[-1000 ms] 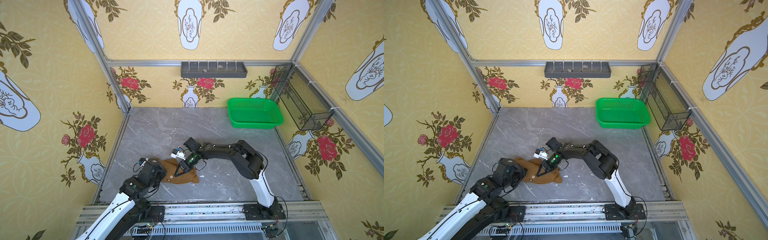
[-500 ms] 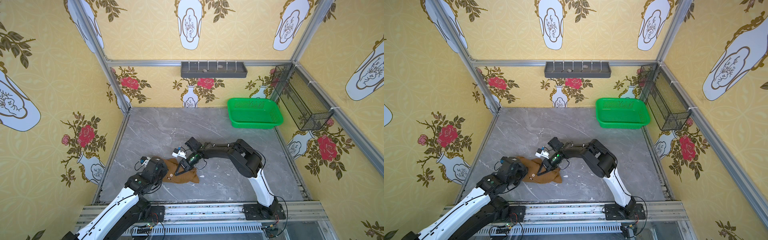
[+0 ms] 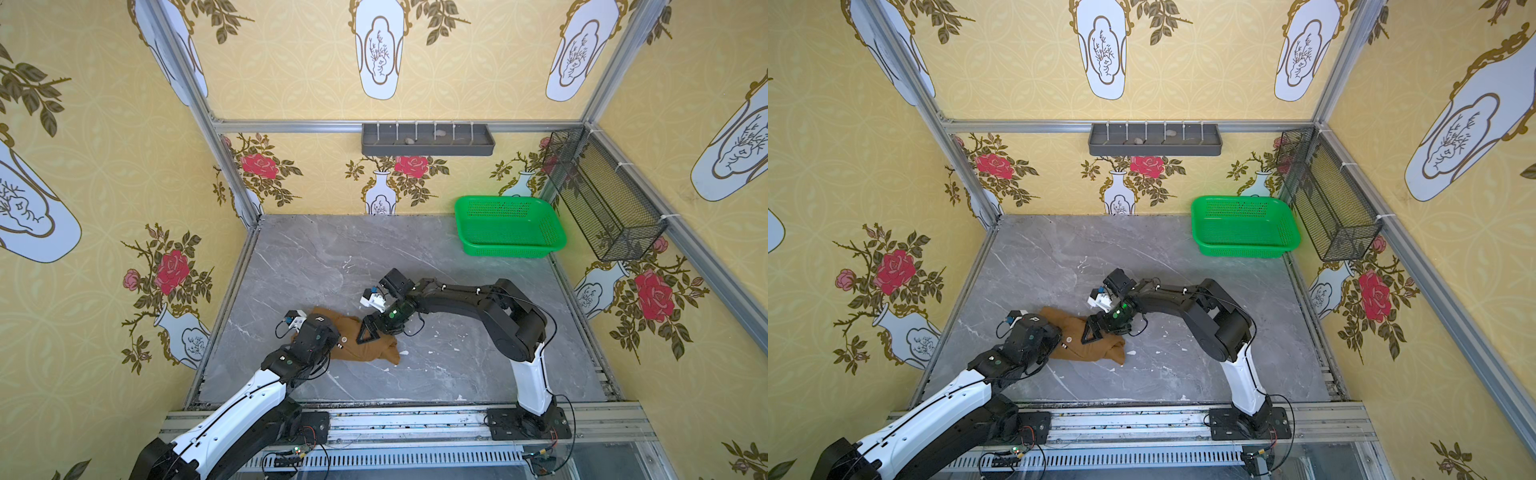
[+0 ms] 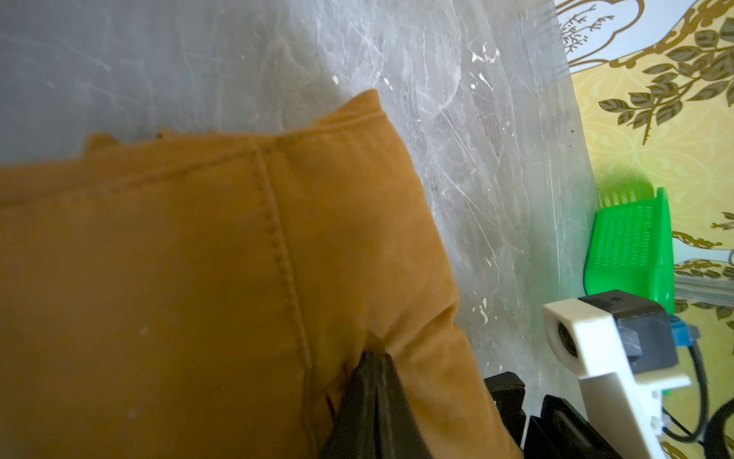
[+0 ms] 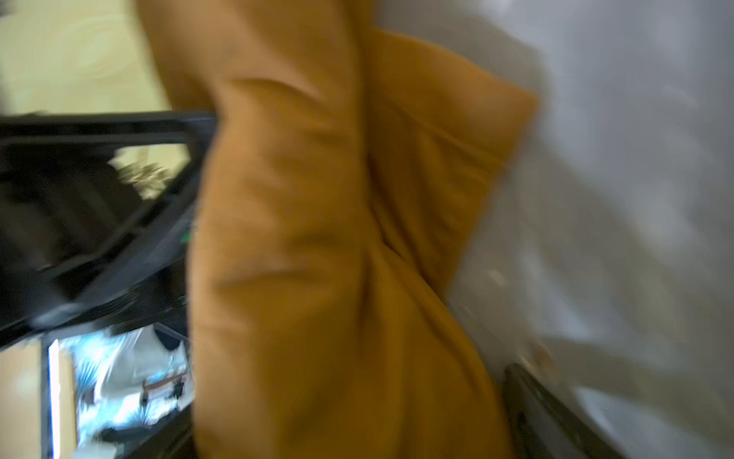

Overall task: Roll up the long pants
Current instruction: Roll the long pant at the center of the board, then pick up the long pant at the center of the board.

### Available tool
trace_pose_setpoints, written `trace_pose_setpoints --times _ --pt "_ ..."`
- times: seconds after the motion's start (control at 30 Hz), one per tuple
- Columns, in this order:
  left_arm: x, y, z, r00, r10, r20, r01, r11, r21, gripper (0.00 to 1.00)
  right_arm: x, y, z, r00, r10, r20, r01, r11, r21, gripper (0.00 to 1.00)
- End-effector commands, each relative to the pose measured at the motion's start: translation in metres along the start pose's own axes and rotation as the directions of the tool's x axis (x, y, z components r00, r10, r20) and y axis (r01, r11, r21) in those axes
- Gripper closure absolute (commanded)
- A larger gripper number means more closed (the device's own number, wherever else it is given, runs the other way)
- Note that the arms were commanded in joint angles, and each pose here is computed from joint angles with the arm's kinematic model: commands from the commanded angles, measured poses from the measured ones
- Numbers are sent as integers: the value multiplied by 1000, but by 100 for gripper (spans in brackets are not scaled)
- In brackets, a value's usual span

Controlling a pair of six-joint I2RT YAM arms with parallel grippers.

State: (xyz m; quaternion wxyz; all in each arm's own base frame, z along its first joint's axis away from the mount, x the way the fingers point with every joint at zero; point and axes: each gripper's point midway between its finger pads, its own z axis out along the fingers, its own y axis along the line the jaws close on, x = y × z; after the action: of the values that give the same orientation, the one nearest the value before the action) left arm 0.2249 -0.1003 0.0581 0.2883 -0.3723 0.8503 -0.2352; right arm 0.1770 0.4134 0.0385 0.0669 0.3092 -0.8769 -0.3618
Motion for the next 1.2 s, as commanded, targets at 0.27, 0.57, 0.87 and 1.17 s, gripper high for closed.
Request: trace_pose_setpoints --times 0.27,0.57,0.87,1.17 --pt "17 99 -18 993 85 -82 -108 932 -345 90 16 -52 -152 945 -207 253 -125 488 864 3" --pt "16 95 -17 991 103 -85 -126 936 -329 90 -20 79 -158 628 -772 96 290 346 892 3" --pt "16 94 -17 992 97 -81 -118 941 -317 90 9 106 -99 376 -890 -257 778 153 610 2" --pt "15 95 -22 993 83 -80 -105 938 -330 90 -16 118 -48 107 -933 -344 856 -89 509 3"
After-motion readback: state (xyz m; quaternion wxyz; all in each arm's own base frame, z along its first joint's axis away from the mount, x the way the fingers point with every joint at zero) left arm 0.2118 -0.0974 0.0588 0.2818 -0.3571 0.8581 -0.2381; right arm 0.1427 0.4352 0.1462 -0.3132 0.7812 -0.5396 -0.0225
